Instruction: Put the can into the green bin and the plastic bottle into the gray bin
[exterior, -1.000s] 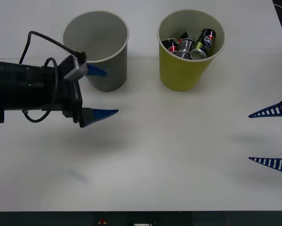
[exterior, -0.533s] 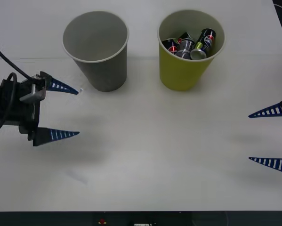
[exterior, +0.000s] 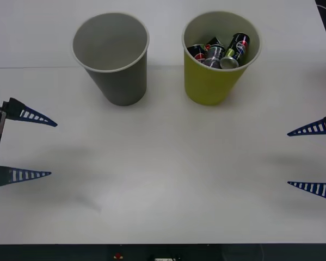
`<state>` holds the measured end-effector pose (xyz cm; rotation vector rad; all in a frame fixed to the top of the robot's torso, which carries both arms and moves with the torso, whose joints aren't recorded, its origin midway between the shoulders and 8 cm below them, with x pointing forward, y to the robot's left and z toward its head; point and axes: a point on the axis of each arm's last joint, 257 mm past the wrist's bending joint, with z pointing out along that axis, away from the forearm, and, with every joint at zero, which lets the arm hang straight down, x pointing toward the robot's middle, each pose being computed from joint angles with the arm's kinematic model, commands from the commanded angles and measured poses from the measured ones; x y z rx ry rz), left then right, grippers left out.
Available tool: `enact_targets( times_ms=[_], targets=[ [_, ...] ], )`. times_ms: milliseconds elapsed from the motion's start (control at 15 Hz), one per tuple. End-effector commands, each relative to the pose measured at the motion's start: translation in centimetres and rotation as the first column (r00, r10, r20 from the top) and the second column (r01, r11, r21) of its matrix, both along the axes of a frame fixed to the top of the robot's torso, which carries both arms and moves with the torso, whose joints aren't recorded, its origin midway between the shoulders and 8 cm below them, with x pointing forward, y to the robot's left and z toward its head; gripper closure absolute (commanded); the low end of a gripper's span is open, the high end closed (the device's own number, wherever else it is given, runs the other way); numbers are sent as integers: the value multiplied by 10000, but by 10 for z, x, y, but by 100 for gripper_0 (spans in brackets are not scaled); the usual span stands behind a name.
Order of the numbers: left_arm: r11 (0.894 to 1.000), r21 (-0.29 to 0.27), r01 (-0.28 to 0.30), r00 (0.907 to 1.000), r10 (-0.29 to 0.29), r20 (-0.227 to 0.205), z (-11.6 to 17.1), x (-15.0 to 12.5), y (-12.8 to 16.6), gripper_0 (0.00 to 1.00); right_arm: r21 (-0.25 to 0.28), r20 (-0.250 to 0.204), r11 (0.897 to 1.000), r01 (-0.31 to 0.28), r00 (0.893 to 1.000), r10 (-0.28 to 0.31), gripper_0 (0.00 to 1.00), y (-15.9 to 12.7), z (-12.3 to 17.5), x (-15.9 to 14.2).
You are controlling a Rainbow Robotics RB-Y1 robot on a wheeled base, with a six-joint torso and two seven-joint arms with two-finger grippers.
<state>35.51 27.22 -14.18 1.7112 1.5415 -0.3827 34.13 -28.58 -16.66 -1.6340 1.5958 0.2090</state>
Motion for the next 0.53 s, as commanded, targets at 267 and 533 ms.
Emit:
enact_targets(
  times_ms=[267, 533],
  targets=[
    [9985, -111, -543, 9985, 542, -121, 0, -15, 19, 0, 0, 0, 10000, 0, 10000, 0, 0, 0, 0, 0],
    [9981, -131, -599, 9980, 596, -191, -1, -16, 20, 0, 0, 0, 10000, 0, 10000, 0, 0, 0, 0, 0]
  ],
)
